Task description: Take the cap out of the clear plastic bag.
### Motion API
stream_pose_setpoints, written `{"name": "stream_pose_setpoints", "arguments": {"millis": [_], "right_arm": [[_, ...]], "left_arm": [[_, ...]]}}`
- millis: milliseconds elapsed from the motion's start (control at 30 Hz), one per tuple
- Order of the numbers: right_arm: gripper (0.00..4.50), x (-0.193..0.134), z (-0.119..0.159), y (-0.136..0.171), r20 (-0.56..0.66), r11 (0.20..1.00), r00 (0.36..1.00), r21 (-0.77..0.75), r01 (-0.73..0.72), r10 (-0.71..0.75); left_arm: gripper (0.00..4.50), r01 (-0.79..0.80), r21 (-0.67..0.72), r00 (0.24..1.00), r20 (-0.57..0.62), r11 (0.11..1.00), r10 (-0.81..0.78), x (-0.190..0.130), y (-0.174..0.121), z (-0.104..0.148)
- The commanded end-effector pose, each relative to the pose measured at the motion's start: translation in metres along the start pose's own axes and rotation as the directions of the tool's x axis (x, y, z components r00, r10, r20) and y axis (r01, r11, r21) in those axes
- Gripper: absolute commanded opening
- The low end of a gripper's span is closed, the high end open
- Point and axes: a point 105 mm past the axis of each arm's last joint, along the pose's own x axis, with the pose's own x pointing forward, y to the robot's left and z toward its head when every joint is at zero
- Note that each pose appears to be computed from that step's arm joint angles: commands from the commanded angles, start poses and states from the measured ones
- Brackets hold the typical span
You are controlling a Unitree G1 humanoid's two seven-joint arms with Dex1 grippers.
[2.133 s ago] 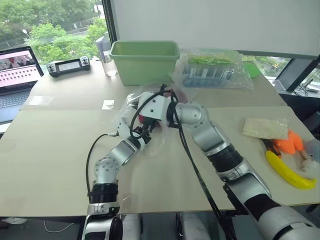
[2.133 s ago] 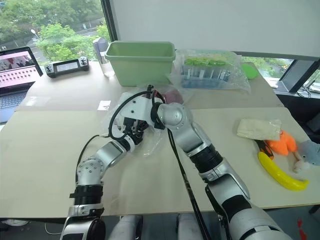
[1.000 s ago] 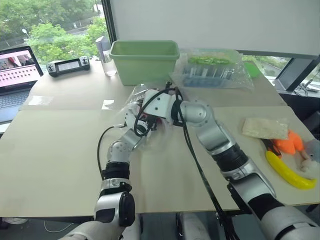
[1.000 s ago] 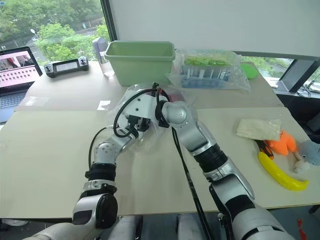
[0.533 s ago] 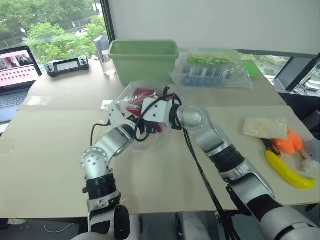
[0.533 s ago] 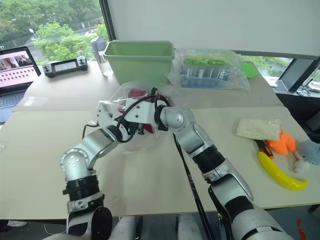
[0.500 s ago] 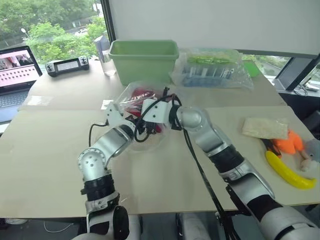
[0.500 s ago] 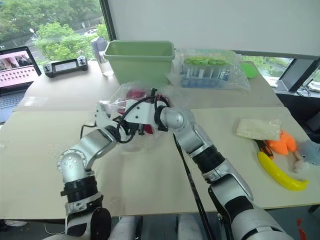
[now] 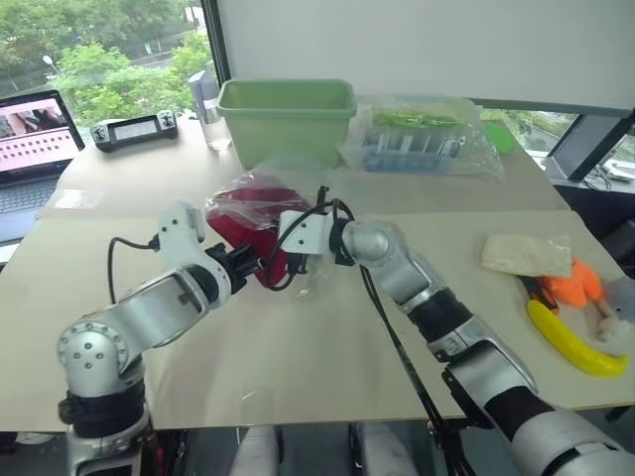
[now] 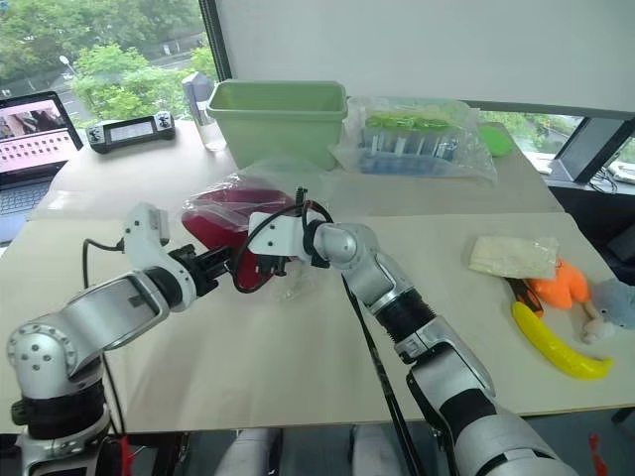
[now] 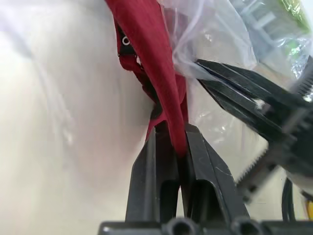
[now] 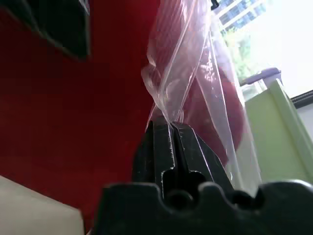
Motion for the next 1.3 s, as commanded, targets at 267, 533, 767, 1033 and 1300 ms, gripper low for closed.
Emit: {"name": "stream_pose_setpoints", "arguments": {"millis": [267,533,767,1033,1300], "right_arm": [[0.0,0.009,0.004,-0.012,0.041,0.998,0.999,-0.054,0.019,-0.017],[0.0,0.017,0.02,-0.021,0.113,0.998,0.993,-0.041,0.037,-0.032],[0.0,0.022,0.042,-0.032,0.185,0.998,0.981,0.002,0.06,-0.06],[0.0,0.019,0.062,-0.041,0.245,0.997,0.966,0.038,0.073,-0.08],[0.0,0.017,0.041,-0.04,0.177,0.997,0.982,0.025,0.069,-0.073]], "left_arm": [[0.05,0.234,0.342,0.967,-0.181,0.91,-0.181,-0.05,-0.008,-0.029],[0.05,0.319,0.476,0.912,-0.39,0.82,-0.128,-0.069,0.001,-0.056],[0.05,0.362,0.55,0.883,-0.461,0.753,-0.088,-0.069,0.009,-0.076],[0.05,0.261,0.749,0.937,-0.348,0.609,0.027,-0.04,0.032,-0.062],[0.05,0.701,0.564,0.71,-0.607,0.436,-0.356,-0.102,-0.023,-0.07]]}}
